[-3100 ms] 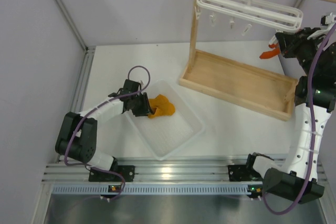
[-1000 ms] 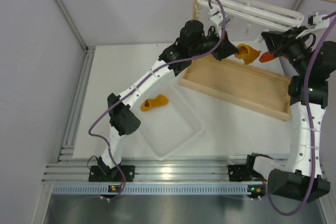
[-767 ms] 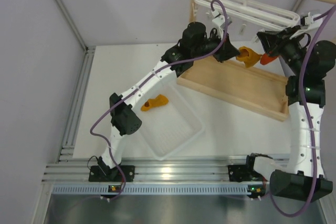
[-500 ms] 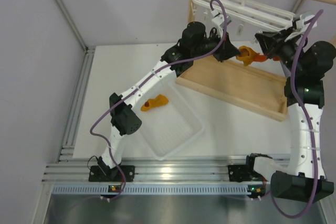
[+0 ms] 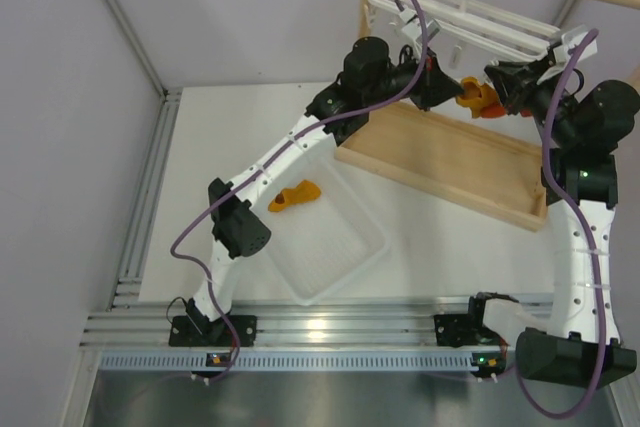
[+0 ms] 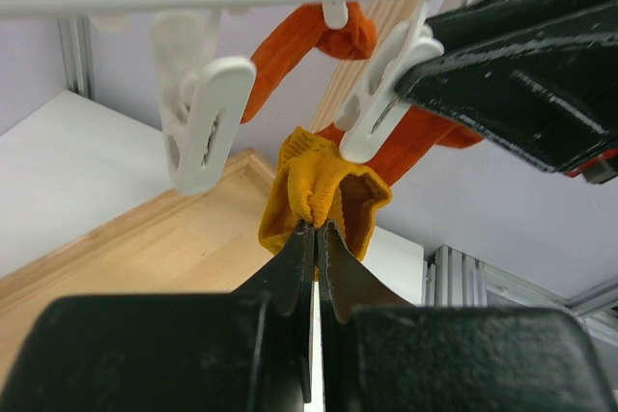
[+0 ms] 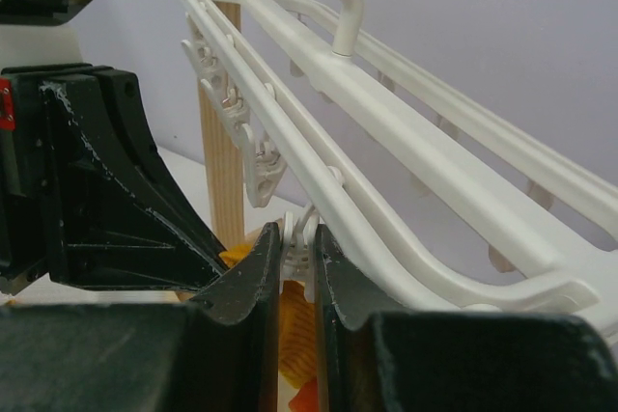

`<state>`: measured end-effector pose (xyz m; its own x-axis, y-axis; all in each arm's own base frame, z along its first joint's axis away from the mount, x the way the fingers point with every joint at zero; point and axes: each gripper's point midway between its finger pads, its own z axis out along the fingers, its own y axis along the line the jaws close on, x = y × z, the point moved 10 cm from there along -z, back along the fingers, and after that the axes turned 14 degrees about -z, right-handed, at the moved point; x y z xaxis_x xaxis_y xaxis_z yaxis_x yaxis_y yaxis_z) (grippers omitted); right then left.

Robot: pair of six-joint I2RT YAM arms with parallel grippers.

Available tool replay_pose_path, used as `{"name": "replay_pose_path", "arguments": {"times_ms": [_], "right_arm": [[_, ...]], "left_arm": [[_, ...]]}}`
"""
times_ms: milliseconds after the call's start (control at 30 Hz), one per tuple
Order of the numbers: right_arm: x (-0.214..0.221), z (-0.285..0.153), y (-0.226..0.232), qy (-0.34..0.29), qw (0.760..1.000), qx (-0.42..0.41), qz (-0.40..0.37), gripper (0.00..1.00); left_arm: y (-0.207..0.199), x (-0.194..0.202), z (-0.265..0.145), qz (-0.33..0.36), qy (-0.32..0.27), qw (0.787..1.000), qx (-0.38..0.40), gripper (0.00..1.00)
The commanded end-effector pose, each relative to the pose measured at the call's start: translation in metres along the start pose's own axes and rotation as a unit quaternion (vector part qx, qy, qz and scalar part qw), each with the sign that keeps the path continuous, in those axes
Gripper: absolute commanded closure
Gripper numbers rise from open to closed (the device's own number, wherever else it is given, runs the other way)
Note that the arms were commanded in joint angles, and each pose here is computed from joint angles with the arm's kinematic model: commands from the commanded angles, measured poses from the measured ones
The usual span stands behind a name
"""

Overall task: Clip the socks to the hanger
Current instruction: Clamp the sock onto the hanger.

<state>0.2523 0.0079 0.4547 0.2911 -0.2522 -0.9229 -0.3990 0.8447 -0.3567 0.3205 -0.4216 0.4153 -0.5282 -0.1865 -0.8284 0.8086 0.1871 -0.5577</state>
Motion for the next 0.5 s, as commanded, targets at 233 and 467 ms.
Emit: {"name": "replay_pose_path", "arguments": {"times_ms": [233, 467], "right_arm": [[-0.001, -0.001, 0.025, -0.010, 0.995, -0.100, 0.018, 1.00], [-0.006, -0.001, 0.025, -0.018, 0.994, -0.103, 0.017, 1.00]], "left_arm": [[-0.022, -0.020, 0.011, 0.018, -0.063, 0.997, 0.044, 1.00], [-0.012, -0.011, 0.016, 0.002, -0.052, 0.998, 0.033, 1.00]]}}
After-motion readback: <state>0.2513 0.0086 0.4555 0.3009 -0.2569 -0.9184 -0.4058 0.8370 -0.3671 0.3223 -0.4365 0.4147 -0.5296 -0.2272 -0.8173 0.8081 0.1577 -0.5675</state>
